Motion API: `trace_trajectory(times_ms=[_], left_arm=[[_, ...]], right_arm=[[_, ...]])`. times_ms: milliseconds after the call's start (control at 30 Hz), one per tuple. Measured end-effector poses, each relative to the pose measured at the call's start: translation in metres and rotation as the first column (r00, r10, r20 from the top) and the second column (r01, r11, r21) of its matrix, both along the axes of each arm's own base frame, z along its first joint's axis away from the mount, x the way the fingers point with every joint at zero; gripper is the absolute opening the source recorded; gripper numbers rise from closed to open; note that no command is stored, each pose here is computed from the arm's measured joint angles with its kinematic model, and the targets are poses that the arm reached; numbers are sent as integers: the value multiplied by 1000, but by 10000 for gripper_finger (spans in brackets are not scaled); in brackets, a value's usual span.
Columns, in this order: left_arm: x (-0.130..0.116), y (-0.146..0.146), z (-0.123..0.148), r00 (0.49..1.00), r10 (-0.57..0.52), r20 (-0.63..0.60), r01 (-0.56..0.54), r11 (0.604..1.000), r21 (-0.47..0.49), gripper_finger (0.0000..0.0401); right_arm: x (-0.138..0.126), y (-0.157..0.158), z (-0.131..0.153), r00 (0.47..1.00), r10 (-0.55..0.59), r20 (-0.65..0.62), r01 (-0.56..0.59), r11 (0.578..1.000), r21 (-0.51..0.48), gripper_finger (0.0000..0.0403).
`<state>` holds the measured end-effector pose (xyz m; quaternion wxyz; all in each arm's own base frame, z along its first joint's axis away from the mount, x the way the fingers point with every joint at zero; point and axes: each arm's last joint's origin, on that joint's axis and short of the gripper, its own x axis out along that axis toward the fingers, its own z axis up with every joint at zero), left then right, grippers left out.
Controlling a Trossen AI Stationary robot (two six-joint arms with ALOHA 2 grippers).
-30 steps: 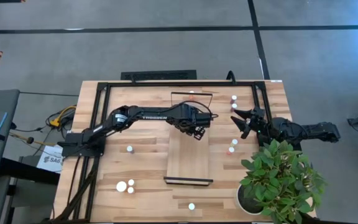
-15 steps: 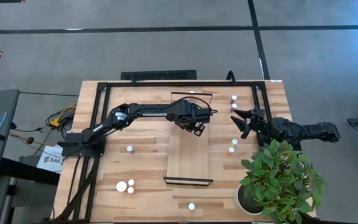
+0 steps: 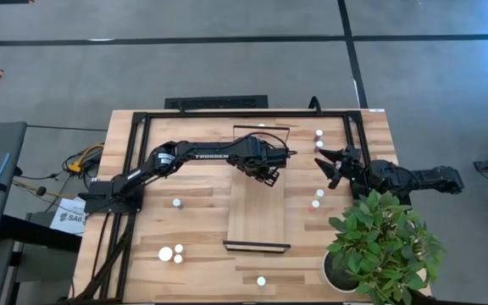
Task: Pick and place medicine bottles onto shelf by color
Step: Put the purple pill bottle on the shelf, then put the blue pill bottle on the shelf
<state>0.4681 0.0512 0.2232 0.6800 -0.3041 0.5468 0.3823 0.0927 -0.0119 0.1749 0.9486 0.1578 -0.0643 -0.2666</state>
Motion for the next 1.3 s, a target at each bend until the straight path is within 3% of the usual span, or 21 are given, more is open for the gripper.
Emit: trace_trajectory(times_ms=[167, 467, 733, 867, 1067, 1200, 1300], left_arm=[[-1, 0, 3, 1000, -3, 5, 3, 999, -34, 189], [-5, 0, 37, 998, -28, 48, 29, 999, -21, 192], [-25, -1, 69, 998, -27, 55, 28, 999, -20, 192], [-49, -4, 99, 999, -13, 40, 14, 1000, -26, 192], [-85, -8, 126, 991, 108, 77, -103, 992, -68, 192], [-127, -14, 115, 982, 185, -33, -187, 975, -123, 192], [-165, -22, 97, 940, 312, -139, -333, 929, -163, 192]], right_arm=[[0, 0, 0, 1000, 0, 0, 0, 1000, 0, 251], [0, 0, 0, 1000, 0, 0, 0, 1000, 0, 251], [0, 0, 0, 1000, 0, -1, 0, 1000, 0, 251], [0, 0, 0, 1000, 0, -1, 0, 1000, 0, 251], [0, 0, 0, 1000, -1, -2, 1, 1000, 0, 251], [0, 0, 0, 1000, 0, -1, 0, 1000, 0, 251], [0, 0, 0, 1000, 0, -2, 0, 1000, 0, 251]])
